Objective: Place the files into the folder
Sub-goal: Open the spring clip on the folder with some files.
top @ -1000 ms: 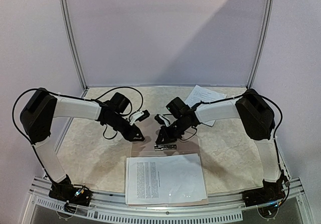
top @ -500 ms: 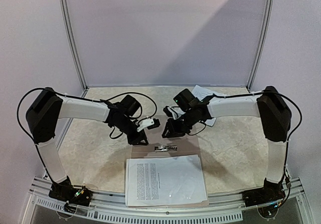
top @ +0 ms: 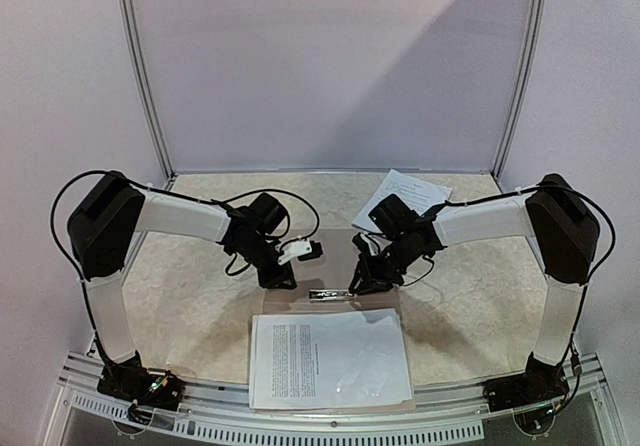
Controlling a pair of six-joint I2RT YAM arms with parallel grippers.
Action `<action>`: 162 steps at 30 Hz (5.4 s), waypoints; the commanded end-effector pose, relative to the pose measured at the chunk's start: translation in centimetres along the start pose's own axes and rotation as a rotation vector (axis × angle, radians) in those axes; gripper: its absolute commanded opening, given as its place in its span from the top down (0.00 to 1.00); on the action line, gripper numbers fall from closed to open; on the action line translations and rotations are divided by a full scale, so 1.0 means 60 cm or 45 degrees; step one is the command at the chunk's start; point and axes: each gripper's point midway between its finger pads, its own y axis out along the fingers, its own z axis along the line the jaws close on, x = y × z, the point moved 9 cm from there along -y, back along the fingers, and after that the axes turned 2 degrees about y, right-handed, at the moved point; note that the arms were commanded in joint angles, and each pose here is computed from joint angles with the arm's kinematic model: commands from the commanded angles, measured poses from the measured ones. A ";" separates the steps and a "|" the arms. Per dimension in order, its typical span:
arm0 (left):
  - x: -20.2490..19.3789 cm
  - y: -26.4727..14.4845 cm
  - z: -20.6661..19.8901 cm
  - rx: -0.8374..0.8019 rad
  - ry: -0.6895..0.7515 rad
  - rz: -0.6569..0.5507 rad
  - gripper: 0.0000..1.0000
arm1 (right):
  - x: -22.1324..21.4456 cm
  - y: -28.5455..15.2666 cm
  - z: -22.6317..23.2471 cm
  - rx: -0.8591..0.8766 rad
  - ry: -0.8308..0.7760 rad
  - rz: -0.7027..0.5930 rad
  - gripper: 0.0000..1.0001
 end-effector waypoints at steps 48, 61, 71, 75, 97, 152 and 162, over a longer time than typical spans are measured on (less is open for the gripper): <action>-0.081 0.099 -0.092 -0.075 0.240 0.340 0.68 | 0.015 0.056 -0.092 -0.242 0.175 0.024 1.00; -0.067 0.090 -0.103 -0.092 0.330 0.311 0.68 | 0.032 0.064 -0.056 -0.138 0.128 -0.018 1.00; 0.007 0.051 -0.084 -0.154 0.532 0.157 0.51 | 0.010 0.078 -0.101 -0.215 0.221 0.027 1.00; 0.025 0.025 -0.081 -0.234 0.553 0.077 0.47 | 0.002 0.082 -0.112 -0.237 0.236 0.044 1.00; 0.057 0.024 -0.026 -0.103 0.308 -0.054 0.37 | 0.008 0.070 -0.096 -0.188 0.205 0.008 1.00; 0.000 0.093 -0.072 -0.216 0.389 0.216 0.70 | 0.016 0.036 -0.032 0.220 0.065 -0.092 0.82; -0.001 0.096 -0.073 -0.223 0.389 0.224 0.70 | 0.016 0.048 -0.041 0.220 0.084 -0.057 0.95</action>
